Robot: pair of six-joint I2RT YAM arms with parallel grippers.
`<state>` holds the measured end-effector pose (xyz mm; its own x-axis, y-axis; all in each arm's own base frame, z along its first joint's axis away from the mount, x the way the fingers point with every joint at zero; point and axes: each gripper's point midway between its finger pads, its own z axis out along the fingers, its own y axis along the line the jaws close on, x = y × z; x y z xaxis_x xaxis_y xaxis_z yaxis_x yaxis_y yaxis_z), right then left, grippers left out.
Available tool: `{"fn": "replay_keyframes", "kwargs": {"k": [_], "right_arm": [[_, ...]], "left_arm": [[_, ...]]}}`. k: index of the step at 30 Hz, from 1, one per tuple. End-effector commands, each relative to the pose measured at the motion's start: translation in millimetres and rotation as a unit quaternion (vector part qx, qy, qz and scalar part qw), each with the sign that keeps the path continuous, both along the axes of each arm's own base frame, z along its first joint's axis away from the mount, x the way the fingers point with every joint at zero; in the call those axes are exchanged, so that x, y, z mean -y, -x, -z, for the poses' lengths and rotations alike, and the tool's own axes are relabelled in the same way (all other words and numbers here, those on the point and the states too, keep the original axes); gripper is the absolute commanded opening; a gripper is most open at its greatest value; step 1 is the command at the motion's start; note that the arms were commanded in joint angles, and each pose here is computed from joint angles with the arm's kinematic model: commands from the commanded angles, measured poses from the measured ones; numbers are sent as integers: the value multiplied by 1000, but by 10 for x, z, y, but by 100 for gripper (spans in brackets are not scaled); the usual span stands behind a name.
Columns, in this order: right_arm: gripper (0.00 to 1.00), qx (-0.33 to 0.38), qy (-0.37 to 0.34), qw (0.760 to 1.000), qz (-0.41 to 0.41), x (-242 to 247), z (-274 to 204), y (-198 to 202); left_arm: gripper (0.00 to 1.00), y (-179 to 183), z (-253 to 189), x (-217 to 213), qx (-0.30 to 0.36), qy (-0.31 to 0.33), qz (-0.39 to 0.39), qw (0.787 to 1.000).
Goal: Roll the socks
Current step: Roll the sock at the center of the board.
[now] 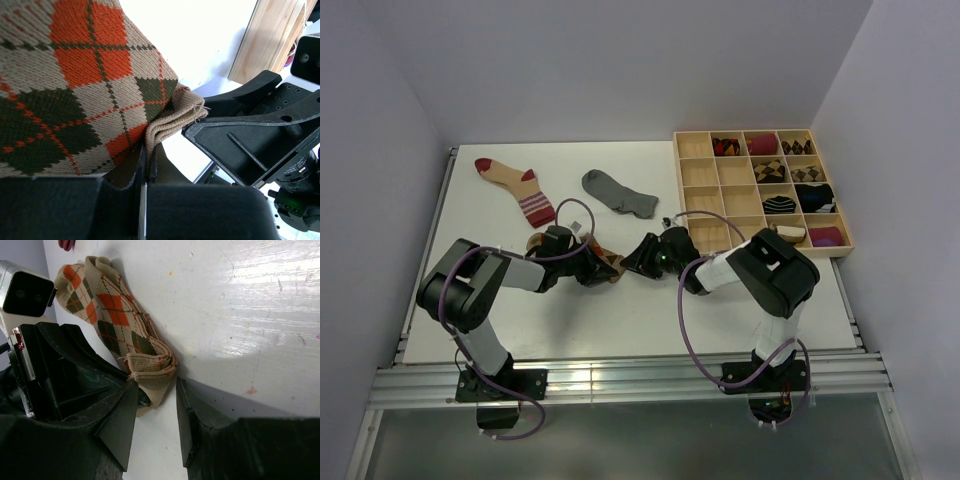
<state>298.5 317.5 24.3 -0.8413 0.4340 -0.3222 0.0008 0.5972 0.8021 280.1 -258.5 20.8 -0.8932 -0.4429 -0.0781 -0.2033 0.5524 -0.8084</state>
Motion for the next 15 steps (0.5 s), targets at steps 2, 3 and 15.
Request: {"fn": "replay_keyframes", "kwargs": {"k": [2, 3, 15], "right_arm": [[44, -19, 39, 999, -6, 91, 242, 36], [44, -22, 41, 999, -8, 88, 262, 40], [43, -26, 65, 997, -13, 11, 347, -32]], "left_arm": [[1, 249, 516, -314, -78, -78, -27, 994], [1, 248, 508, -304, -76, -77, -25, 994], [1, 262, 519, -294, -79, -75, -19, 994]]}}
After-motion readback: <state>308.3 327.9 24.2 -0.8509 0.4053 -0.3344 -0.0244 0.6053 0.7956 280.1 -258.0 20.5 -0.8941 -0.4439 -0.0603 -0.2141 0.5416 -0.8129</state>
